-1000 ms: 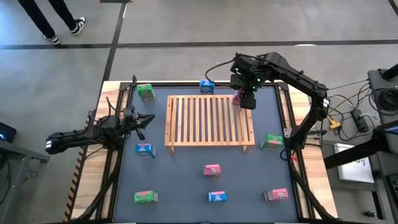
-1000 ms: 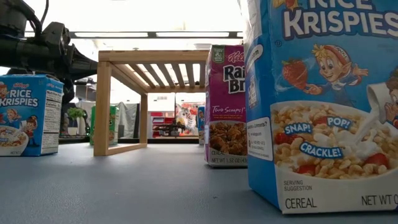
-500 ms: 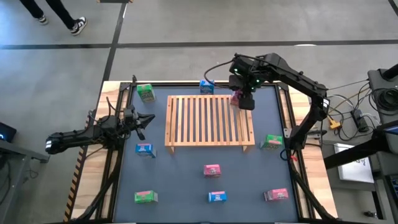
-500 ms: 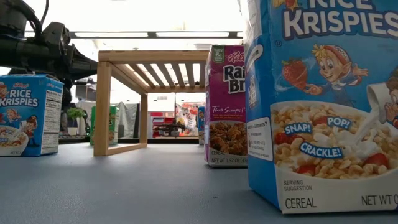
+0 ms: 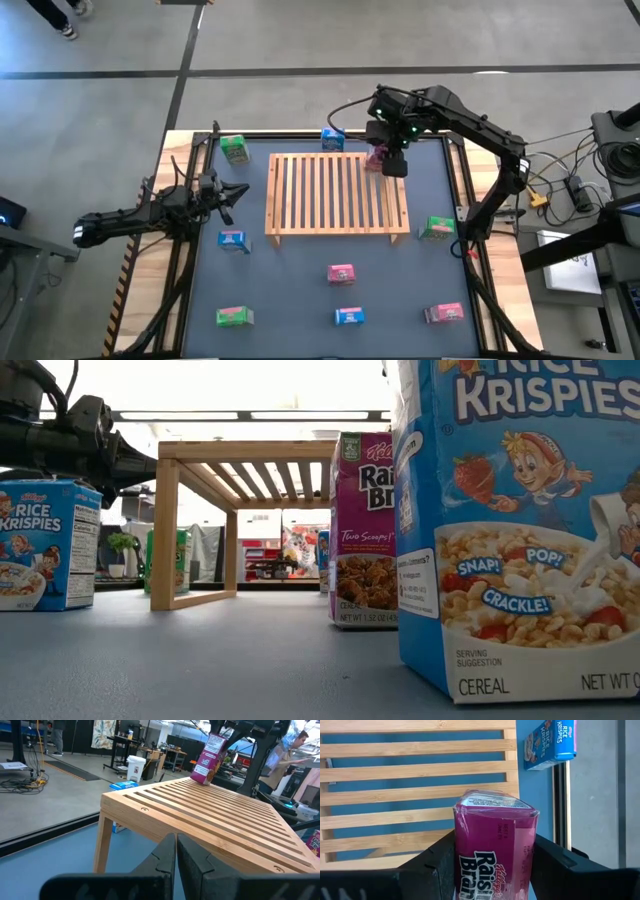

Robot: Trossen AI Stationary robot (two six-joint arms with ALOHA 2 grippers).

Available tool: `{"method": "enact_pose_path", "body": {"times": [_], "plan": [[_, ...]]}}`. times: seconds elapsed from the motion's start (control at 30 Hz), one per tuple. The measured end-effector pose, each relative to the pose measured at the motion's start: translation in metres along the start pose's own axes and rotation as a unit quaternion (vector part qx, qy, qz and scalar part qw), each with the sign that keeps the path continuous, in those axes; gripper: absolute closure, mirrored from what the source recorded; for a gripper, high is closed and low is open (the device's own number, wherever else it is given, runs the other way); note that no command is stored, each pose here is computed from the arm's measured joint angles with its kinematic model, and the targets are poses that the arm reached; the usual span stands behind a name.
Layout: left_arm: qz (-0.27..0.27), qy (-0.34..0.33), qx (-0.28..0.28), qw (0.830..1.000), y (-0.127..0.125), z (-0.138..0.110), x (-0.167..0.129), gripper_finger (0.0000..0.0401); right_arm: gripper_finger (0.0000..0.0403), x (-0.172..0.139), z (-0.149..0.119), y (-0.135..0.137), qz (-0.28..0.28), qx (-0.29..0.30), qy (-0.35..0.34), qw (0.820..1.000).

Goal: Stack cereal on shelf
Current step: Put the top pink cereal box on the shelf, then put the top pink cereal box on the shelf aligned with the other pink cereal box

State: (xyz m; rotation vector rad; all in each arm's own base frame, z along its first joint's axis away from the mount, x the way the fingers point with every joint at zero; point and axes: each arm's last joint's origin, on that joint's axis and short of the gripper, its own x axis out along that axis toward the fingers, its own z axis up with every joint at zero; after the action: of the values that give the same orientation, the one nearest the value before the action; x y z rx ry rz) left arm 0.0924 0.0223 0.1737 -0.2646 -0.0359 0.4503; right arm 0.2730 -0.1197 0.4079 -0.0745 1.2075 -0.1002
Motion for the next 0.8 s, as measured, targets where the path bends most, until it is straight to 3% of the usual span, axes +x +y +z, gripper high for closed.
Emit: {"method": "enact_pose_path", "body": {"times": [0.43,0.8], "plan": [[0.000,0.000,0.000,1.000,0.000,0.000,0.000,0.0401,0.0169,-0.001,-0.001,-0.001,-0.015,0.003,0.006,1.000],[0.000,0.000,0.000,1.000,0.000,0.000,0.000,0.0401,0.0170,-0.036,-0.010,0.004,-0.040,0.025,-0.017,0.999]]}}
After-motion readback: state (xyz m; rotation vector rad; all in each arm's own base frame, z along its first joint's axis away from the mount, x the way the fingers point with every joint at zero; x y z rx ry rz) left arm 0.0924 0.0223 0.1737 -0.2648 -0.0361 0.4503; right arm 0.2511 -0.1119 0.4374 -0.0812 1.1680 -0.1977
